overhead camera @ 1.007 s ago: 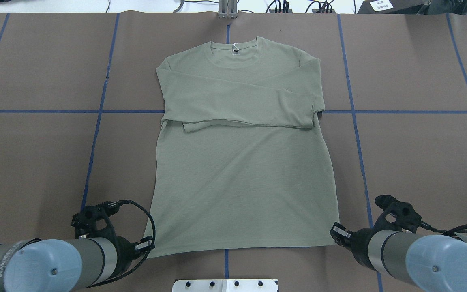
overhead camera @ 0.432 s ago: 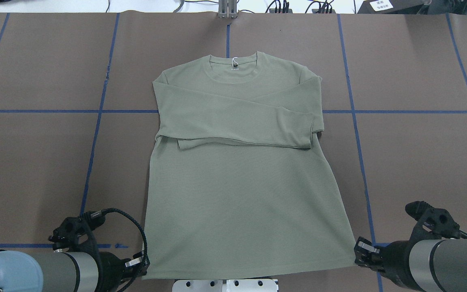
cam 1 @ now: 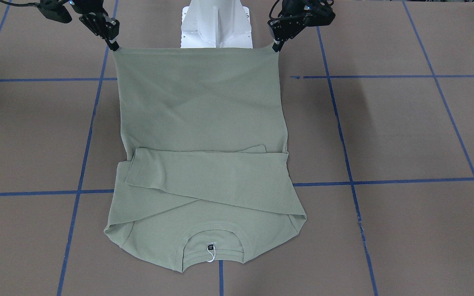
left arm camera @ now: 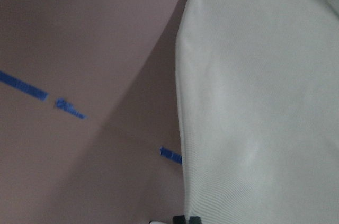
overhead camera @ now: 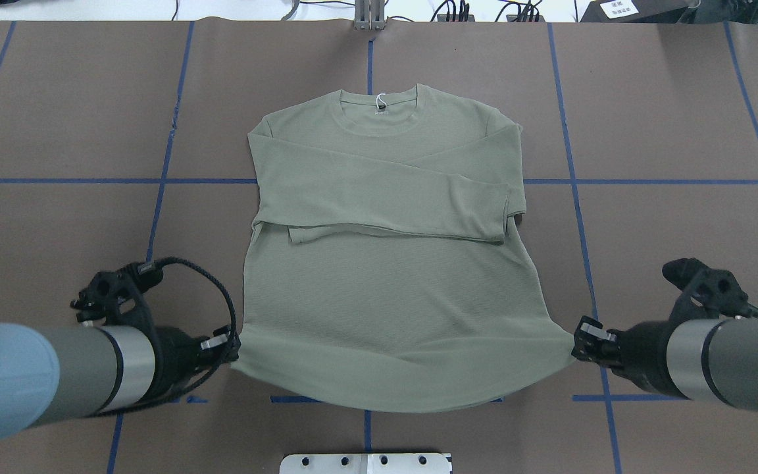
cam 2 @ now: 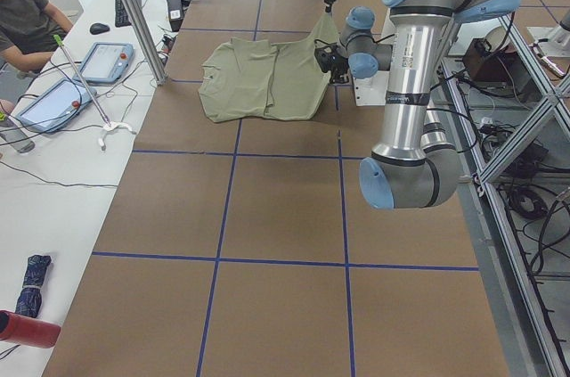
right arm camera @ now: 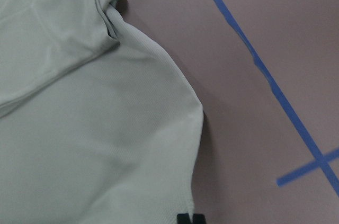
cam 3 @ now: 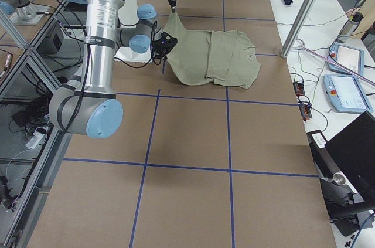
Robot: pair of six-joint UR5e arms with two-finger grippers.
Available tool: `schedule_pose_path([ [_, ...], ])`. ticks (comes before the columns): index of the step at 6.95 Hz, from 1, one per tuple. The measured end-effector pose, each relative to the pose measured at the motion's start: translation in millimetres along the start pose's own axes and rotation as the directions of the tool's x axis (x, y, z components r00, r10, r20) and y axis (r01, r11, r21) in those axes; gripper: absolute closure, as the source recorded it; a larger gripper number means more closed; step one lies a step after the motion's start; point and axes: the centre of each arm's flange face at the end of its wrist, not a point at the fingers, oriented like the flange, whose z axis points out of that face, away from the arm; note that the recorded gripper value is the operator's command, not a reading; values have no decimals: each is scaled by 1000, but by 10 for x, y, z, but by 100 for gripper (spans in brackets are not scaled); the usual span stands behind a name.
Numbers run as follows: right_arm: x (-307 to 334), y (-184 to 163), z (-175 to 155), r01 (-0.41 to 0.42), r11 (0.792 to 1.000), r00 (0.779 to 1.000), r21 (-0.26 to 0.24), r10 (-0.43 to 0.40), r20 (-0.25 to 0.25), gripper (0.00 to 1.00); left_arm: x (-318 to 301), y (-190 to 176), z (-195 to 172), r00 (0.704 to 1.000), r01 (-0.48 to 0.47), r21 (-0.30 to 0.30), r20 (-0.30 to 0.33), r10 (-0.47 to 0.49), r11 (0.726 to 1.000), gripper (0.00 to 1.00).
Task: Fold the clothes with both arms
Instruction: 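Lift the hem with both grippers and fold it toward the collar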
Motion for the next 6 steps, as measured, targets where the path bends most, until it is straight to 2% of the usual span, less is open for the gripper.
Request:
schedule_pose_path([
  [1,-259,-385,191,54,998,999,42,-53,-12,100,197,-416,119,999,-44,80,-3,44,996,100],
  [3,-892,-1391,601,151,982,987,110,-143,-74,100,537,-1282,426,995,-97,215,39,91,972,100],
  [4,-1190,-1871,777,175,974,981,141,-160,-110,100,638,-1690,584,993,-115,266,61,102,957,100],
  [6,-1641,-2604,1115,187,966,971,177,-155,-183,100,643,-2379,1014,993,-116,333,68,99,936,100],
])
